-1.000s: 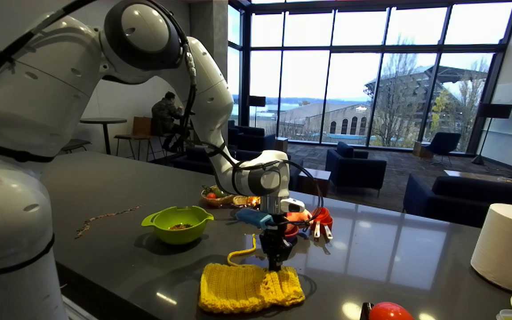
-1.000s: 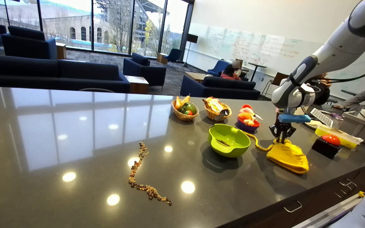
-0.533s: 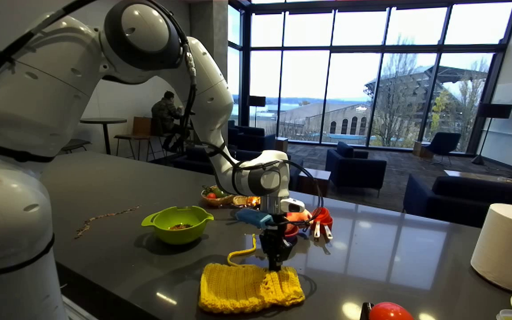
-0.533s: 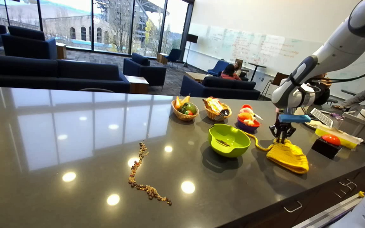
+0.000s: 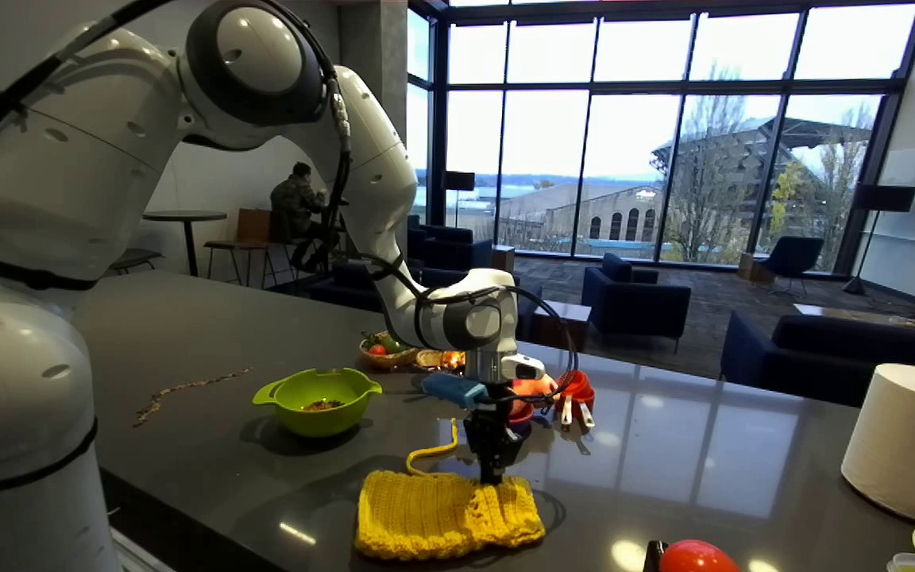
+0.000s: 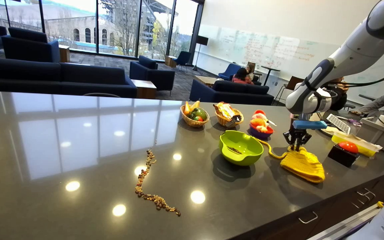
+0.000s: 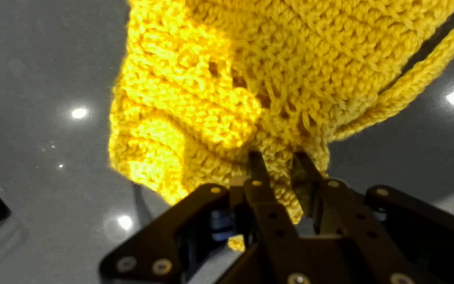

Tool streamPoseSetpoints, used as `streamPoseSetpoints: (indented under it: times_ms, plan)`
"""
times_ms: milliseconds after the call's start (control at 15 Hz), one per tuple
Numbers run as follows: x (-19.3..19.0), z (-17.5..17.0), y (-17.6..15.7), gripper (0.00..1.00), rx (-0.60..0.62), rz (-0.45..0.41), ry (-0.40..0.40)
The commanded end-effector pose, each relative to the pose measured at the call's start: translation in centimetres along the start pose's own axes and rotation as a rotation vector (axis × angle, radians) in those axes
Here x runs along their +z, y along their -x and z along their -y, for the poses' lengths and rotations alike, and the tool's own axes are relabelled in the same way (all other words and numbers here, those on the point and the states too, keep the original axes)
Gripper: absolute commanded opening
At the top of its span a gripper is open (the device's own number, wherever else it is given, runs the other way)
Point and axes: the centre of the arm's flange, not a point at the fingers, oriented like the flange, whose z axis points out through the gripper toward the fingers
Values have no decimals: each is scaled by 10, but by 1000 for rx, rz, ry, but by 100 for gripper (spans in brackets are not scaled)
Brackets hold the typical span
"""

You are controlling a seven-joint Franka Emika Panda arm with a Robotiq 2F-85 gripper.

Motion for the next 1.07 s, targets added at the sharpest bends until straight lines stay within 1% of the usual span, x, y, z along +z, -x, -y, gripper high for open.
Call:
streamPoseSetpoints:
  times_ms: [0,67,133,200,400,533,733,867,1000]
  plan:
    - [0,0,0,6,0,0,0]
    - [0,0,0,6,2,0,-1]
    - [0,0,0,1,2,-1,-1]
    - [0,-1,0,0,2,-2,0]
    - [0,-5,0,0,3,-10,11]
    - [-4,-11,0,0,3,0,22]
    - [-4,-23,-2,0,27,14,65]
    - [-1,-31,-3,0,31,25,73]
    - [3,-37,-6,0,15,16,73]
